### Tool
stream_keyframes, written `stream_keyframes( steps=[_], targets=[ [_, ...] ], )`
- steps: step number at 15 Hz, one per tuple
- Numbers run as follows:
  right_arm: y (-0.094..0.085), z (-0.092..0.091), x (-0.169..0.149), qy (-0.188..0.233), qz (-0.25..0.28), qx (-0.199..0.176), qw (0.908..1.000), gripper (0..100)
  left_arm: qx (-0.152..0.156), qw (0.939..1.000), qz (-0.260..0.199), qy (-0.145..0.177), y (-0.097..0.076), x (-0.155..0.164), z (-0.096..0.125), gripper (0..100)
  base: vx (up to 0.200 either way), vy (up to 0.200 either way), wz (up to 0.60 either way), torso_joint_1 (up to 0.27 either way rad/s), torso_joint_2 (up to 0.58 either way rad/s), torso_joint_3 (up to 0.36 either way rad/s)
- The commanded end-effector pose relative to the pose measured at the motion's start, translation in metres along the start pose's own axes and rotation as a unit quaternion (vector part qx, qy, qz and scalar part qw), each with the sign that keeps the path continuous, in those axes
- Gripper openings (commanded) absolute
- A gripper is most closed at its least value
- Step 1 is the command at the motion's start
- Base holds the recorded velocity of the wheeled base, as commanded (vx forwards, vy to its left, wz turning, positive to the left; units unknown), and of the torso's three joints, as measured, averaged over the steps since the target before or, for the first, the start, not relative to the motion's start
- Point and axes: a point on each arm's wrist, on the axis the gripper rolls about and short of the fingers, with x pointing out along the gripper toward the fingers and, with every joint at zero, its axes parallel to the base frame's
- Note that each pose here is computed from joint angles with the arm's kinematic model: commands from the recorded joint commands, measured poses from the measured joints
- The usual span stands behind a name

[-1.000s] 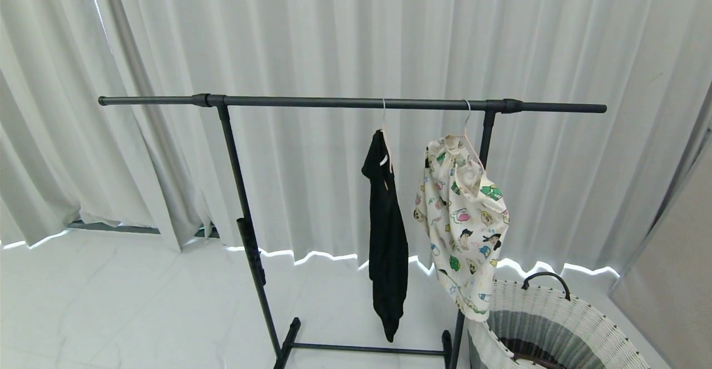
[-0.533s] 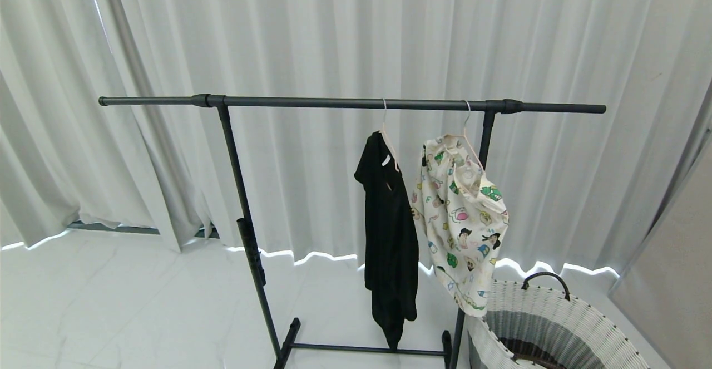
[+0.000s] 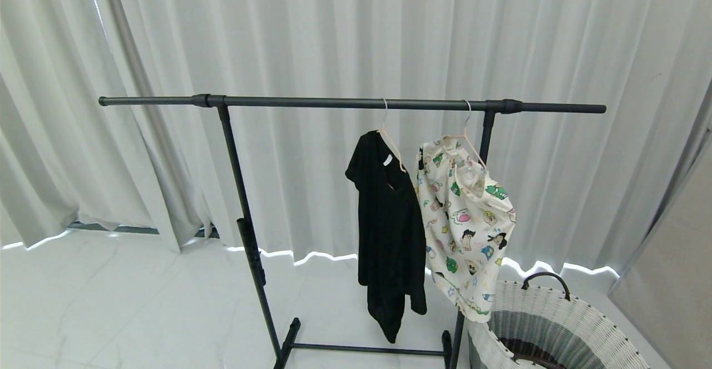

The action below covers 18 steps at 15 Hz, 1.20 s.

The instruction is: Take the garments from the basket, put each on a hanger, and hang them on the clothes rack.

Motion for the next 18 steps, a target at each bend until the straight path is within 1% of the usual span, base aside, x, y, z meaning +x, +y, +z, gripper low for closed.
stream_keyframes(
  steps=[1,2,3,4,5,6,10,11,12,14,16,17,18],
  targets=[
    [0.0,0.0004,-0.0002,-0.002,0.0,0.0,1.0,100,-0.002,0.9986,-0.05,-0.017,-0.0025,0.0001,0.0,100,0.0,0.0,0.0,0.0,0.0,0.0],
    [0.0,0.0,-0.0001,-0.001,0.0,0.0,1.0,100,-0.053,0.9965,-0.063,-0.014,-0.0031,0.0001,-0.0002,100,0.0,0.0,0.0,0.0,0.0,0.0],
    [0.0,0.0004,-0.0002,-0.002,0.0,0.001,1.0,100,-0.085,0.9947,-0.058,-0.011,-0.0029,0.0001,-0.0001,100,0.0,0.0,0.0,0.0,0.0,0.0],
    [0.0,0.0,-0.0001,-0.001,0.0,0.004,1.0,100,-0.093,0.9947,-0.042,-0.01,-0.0021,0.0,0.0,100,0.0,0.0,0.0,0.0,0.0,0.0],
    [0.0,0.0004,-0.0002,-0.002,0.0,0.004,1.0,100,-0.077,0.997,-0.004,-0.002,-0.0004,0.0001,-0.0005,100,0.0,0.0,0.0,0.0,0.0,0.0],
    [0.0,0.0004,-0.0002,-0.002,0.0,0.004,1.0,100,-0.055,0.9983,0.02,0.004,0.0005,0.0002,-0.0011,100,0.0,0.0,0.0,0.0,0.0,0.0],
    [0.0,0.0,-0.0001,-0.001,0.0,0.004,1.0,100,-0.049,0.9984,0.025,-0.017,0.0017,0.0003,0.0025,100,0.0,0.0,0.0,0.0,0.0,0.0],
    [0.0,0.0004,-0.0002,-0.002,0.0,0.004,1.0,100,-0.048,0.9984,0.026,-0.016,0.0017,0.0003,0.0024,100,0.0,0.0,0.0,0.0,0.0,0.0],
    [0.0,0.0,-0.0002,-0.002,0.0,0.004,1.0,100,-0.052,0.9983,0.022,-0.016,0.0014,0.0003,0.0023,100,0.0,0.0,0.0,0.0,0.0,0.0],
    [0.0,0.0,-0.0001,-0.001,0.0,0.004,1.0,100,-0.075,0.997,-0.009,-0.021,-0.0001,0.0004,0.0021,100,0.0,0.0,0.0,0.0,0.0,0.0],
    [0.0,0.0004,-0.0002,-0.002,0.0,0.004,1.0,100,-0.075,0.9969,-0.01,-0.02,-0.0001,0.0004,0.002,100,0.0,0.0,0.0,0.0,0.0,0.0],
    [0.0,0.0004,-0.0003,-0.002,0.0,0.004,1.0,100,-0.087,0.996,-0.007,-0.019,0.0,0.0004,0.0017,100,0.0,0.0,0.0,0.0,0.0,0.0],
    [0.0,0.0,-0.0002,-0.002,0.0,0.004,1.0,100,-0.114,0.9933,-0.011,-0.01,-0.0006,0.0004,0.0,100,0.0,0.0,0.0,0.0,0.0,0.0]
  ],
)
